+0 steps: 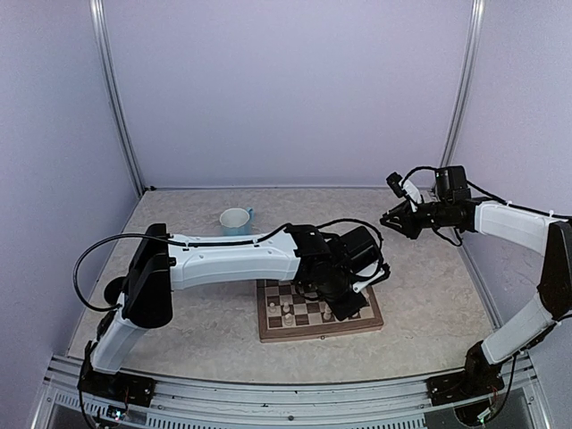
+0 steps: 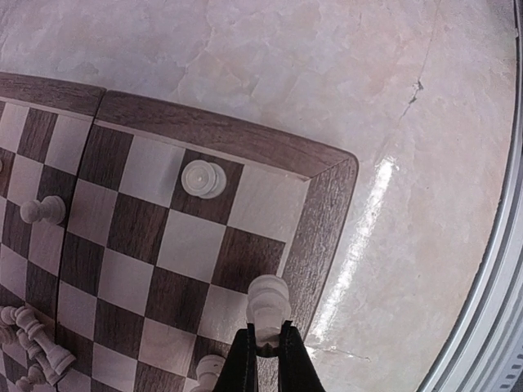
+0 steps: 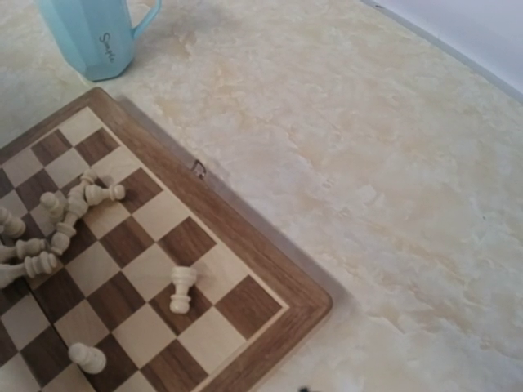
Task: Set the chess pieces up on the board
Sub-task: Place the knight at g1.
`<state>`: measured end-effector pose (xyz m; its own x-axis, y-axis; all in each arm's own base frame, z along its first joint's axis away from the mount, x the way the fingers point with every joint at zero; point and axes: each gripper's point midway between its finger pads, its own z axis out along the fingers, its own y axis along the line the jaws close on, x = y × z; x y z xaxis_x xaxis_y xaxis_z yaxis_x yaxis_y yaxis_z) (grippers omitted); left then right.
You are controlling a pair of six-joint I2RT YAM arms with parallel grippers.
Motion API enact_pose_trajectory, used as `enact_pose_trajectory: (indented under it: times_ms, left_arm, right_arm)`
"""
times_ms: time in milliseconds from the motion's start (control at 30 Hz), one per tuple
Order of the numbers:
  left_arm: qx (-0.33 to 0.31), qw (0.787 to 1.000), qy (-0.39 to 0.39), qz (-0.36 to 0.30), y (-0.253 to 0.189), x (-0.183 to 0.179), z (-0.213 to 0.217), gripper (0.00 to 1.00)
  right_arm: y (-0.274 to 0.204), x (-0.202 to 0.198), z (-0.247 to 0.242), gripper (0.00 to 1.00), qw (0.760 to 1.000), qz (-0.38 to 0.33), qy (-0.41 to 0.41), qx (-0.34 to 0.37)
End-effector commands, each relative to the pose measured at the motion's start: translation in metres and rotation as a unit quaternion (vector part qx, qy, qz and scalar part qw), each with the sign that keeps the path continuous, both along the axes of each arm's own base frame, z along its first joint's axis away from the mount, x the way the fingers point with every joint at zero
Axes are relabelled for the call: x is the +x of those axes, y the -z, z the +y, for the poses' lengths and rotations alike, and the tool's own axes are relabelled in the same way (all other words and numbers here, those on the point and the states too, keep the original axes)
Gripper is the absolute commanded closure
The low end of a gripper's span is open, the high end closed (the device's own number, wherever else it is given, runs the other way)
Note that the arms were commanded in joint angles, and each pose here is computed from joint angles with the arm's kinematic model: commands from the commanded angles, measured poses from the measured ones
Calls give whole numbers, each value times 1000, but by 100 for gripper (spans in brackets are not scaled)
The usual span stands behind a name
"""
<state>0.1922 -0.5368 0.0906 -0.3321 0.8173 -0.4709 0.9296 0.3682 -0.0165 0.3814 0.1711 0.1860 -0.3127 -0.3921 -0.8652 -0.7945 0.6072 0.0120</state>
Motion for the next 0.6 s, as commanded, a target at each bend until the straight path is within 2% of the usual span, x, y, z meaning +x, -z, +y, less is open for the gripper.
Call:
enact_pose_trajectory:
  times_ms: [0,567]
  left_arm:
    - [-3,1000,-12,-16,7,12,-6,100]
    - [-6,1000,-18,-18,11,20,-11,100]
  right_arm:
    - [-5,1,-2,100,1000,-4,-2,4]
    - [-1,-1,0,100,1000,3,-12,4]
